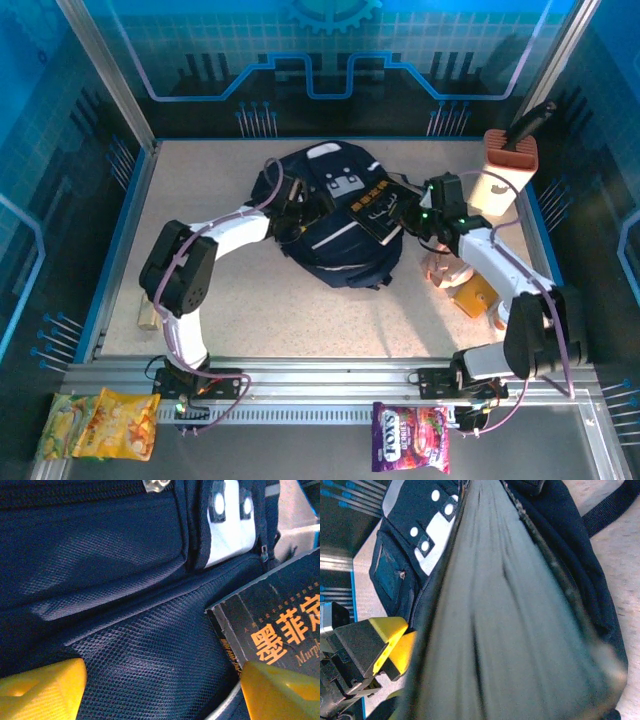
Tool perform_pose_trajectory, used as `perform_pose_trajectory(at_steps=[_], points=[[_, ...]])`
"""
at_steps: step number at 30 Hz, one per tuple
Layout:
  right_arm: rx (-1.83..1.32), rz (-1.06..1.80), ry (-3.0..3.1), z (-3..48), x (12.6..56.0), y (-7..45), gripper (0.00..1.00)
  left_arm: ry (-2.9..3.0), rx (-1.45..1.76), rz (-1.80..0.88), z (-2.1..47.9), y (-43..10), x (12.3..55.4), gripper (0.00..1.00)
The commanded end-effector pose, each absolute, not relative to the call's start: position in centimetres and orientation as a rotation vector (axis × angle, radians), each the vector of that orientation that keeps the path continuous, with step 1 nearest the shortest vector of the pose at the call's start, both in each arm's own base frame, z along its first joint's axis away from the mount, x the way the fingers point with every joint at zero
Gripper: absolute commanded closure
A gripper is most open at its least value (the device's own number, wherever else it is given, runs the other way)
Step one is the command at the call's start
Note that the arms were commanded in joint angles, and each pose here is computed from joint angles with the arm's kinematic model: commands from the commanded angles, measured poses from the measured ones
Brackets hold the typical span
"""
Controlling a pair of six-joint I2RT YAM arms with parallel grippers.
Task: Pack the student bag
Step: Move the student bag to the top-center of the table, then open the student bag at the top-center of the table.
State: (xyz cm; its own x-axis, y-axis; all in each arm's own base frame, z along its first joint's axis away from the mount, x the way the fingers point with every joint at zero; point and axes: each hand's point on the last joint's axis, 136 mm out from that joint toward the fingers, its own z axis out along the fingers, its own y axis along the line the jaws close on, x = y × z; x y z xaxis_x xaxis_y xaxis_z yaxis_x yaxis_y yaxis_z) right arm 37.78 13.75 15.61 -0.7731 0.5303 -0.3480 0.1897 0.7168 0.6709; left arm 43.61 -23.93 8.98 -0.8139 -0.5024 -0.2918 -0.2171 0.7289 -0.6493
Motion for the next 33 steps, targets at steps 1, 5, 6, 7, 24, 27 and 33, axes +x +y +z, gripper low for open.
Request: perform_pose_trajectory(at_steps=[1, 5, 6, 7, 24, 27, 33], points=[[0.406, 0.926, 2.397, 16.4, 38.1, 16.7, 0.97, 2.593, -0.518, -0.683, 7.0, -20.9, 40.9, 0.17], [0.336, 0.965, 2.239, 21.6, 39.1, 16.6, 0.97, 2.593, -0.248, -0.584, 10.3, -20.6, 40.6, 0.15], [0.331, 0.96, 2.211, 22.7, 39.1, 16.2, 0.96, 2.588, -0.188, -0.576, 11.1, -20.7, 40.5, 0.14], [0.328, 0.958, 2.177, 23.9, 39.2, 15.7, 0.96, 2.584, -0.12, -0.557, 12.0, -20.9, 40.3, 0.14], [0.434, 0.747, 2.092, 27.1, 34.5, 6.5, 0.94, 2.499, 0.709, -0.184, 13.6, -29.3, 36.5, 0.28], [0.46, 0.734, 2.094, 26.7, 33.9, 5.7, 0.94, 2.508, 0.807, -0.126, 12.5, -30.4, 36.1, 0.33], [0.492, 0.733, 2.093, 26.1, 33.2, 4.8, 0.94, 2.507, 0.92, 0.05, 10.7, -31.0, 36.8, 0.43]])
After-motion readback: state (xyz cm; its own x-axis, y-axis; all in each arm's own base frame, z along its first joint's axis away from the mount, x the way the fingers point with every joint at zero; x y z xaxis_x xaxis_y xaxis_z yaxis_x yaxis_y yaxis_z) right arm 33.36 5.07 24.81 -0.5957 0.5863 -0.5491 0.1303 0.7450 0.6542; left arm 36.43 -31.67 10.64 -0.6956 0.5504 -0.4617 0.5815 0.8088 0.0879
